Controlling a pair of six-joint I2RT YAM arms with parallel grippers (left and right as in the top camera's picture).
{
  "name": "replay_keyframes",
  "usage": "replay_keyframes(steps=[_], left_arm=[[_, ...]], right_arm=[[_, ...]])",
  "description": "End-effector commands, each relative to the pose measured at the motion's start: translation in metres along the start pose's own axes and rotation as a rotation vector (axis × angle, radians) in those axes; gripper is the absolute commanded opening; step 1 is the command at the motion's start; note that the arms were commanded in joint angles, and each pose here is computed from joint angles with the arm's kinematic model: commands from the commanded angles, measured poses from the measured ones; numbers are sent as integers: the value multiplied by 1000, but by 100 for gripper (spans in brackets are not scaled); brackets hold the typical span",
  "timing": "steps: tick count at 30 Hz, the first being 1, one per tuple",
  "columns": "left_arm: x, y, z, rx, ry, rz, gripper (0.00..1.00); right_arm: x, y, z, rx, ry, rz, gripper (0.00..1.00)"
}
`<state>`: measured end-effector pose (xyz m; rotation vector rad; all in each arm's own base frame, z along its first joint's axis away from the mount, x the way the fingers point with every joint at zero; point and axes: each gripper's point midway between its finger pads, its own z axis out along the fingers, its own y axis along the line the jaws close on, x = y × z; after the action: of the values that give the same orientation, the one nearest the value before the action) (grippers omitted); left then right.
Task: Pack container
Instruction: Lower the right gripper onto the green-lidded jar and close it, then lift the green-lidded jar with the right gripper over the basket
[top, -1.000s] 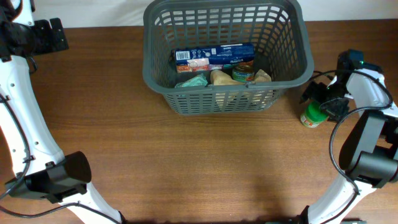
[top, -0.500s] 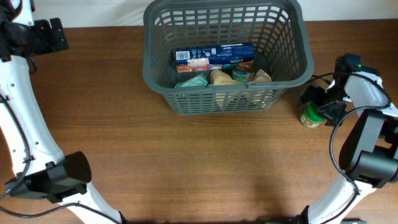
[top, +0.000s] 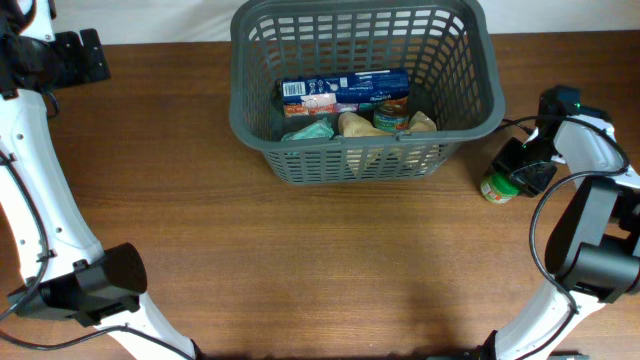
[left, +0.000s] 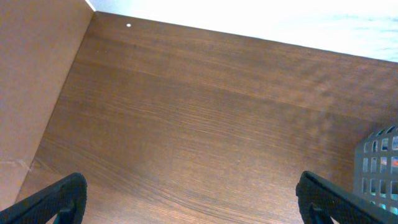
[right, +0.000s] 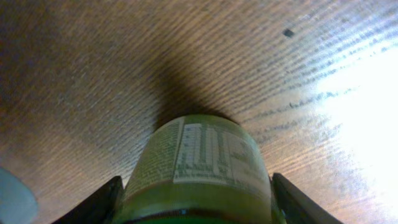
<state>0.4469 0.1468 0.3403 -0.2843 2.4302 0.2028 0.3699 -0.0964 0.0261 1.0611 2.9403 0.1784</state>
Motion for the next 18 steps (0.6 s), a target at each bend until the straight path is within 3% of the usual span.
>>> replay_keyframes(steps=[1,5,12,18], left_arm=[[0,-1,3,10,4,-14,99],[0,-1,3,10,4,-14,99],[0,-1,3,10,4,-14,99],[0,-1,3,10,4,-14,99]], right_arm=[[3,3,0,-7,1,-10,51],[3,0,0,5,0,-9,47],[-5,-16,-5,67,-30,10,49],[-31,-24,-53,36,-116,56,48]])
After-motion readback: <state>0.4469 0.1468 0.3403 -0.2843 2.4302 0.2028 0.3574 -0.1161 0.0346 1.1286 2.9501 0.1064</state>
